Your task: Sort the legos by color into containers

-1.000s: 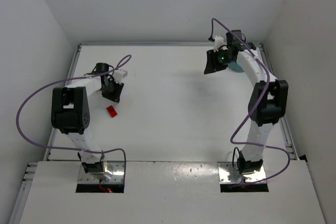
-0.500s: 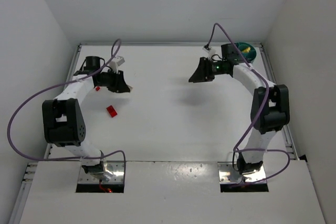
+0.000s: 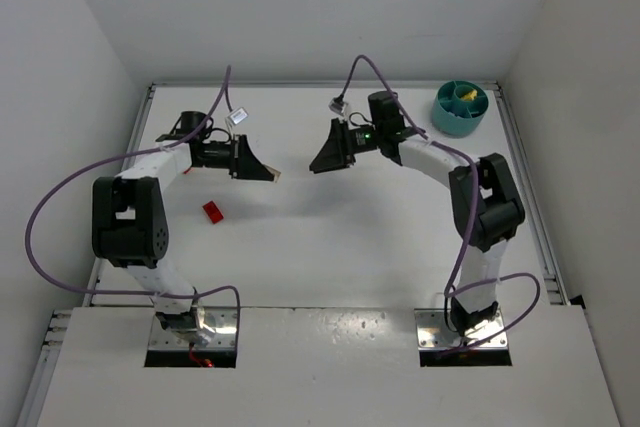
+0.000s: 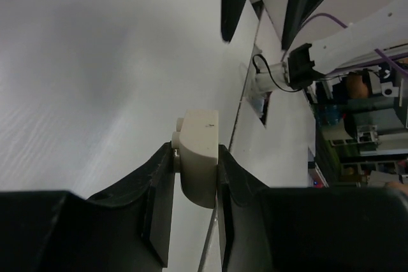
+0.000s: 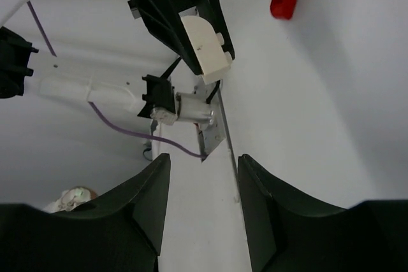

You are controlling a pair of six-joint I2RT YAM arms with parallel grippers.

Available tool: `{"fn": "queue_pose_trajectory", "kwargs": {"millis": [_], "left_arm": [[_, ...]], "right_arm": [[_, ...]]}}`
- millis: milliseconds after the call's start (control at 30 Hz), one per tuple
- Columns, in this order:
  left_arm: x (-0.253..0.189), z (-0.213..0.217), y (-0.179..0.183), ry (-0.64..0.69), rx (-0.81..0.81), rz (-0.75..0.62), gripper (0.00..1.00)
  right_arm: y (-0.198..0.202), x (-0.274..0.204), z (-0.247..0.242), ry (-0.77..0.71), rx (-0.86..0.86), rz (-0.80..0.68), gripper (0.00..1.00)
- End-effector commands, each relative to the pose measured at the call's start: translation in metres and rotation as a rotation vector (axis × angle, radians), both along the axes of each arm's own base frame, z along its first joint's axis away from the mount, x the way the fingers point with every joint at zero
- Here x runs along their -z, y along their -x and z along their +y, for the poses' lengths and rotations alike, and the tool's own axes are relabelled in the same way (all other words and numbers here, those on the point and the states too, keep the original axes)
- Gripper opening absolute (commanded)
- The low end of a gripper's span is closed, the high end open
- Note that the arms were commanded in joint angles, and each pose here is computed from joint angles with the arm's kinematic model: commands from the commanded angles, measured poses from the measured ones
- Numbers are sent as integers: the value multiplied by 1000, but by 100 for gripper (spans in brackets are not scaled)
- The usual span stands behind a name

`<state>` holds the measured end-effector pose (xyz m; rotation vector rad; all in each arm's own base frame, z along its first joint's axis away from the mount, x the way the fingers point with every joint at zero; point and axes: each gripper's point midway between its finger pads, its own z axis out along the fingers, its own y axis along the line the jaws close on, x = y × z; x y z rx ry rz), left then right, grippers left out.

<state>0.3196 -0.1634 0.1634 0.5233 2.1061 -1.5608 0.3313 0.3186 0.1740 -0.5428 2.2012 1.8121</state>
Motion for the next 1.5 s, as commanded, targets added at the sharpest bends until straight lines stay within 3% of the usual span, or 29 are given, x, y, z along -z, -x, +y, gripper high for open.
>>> {"fn": "queue_pose_trajectory", "kwargs": {"millis": [0,933,1233,1467], "left_arm": [[-30,-13,10,100,78,-46,5],[-40,-29,28,107,138,-82,6],[-37,-28,29,107,137,-73,6],[-37,-31,31,108,146,-73,6]], "right_arm": [[9,-14,23,-52,-85,-38,47],[23,-7,67,-66,-212,-42,47],[26,-7,70,-68,-222,-51,39],[22,-13,73,-84,-231,-75,39]]}}
